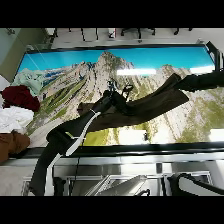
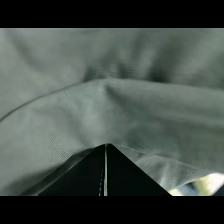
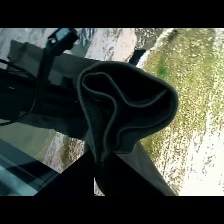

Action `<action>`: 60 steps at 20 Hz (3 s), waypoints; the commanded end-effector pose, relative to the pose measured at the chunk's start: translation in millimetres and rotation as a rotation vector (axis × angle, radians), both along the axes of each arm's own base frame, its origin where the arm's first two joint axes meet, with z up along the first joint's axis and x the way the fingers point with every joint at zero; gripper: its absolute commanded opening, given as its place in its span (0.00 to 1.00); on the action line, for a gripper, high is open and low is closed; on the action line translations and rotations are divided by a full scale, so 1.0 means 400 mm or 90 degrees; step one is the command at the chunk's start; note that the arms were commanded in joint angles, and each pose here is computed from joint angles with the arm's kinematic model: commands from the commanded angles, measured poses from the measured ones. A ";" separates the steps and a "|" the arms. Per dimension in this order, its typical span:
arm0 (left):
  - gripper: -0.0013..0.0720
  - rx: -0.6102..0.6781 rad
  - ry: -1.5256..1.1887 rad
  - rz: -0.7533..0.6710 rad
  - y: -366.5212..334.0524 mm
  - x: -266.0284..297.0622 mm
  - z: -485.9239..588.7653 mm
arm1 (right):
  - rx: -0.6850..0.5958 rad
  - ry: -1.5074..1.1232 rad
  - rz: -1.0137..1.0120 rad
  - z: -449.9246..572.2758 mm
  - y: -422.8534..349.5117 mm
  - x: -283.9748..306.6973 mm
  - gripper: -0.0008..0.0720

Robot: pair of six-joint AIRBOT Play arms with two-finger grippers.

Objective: Fold the shirts.

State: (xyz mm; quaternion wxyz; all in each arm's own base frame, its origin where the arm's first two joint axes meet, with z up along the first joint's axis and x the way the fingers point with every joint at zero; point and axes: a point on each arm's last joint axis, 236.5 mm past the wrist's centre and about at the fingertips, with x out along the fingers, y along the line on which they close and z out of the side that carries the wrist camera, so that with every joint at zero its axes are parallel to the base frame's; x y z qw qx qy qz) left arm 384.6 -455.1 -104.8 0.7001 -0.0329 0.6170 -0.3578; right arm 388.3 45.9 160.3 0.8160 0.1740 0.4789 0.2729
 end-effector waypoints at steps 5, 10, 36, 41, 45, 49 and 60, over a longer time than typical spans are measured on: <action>0.04 -0.049 0.035 -0.006 0.031 0.002 0.167 | 0.009 0.023 0.005 0.045 0.023 -0.063 0.04; 0.04 -0.072 -0.070 0.089 0.381 0.142 0.538 | 0.092 0.015 0.036 0.100 0.139 -0.061 0.04; 0.04 -0.053 -0.305 0.373 0.946 -0.080 0.872 | -0.057 0.248 -0.009 -0.384 0.268 0.058 0.97; 0.04 -0.063 -0.329 0.362 0.929 -0.103 0.905 | 0.006 0.328 0.037 -0.553 0.306 0.022 0.97; 0.04 -0.060 -0.321 0.358 0.927 -0.109 0.898 | 0.090 0.351 0.043 -0.629 0.406 0.042 0.97; 0.04 -0.060 -0.321 0.359 0.927 -0.109 0.898 | 0.078 0.351 0.038 -0.688 0.455 0.044 0.97; 0.04 -0.061 -0.323 0.360 0.928 -0.107 0.900 | 0.106 0.106 -0.217 -0.356 0.057 0.323 0.04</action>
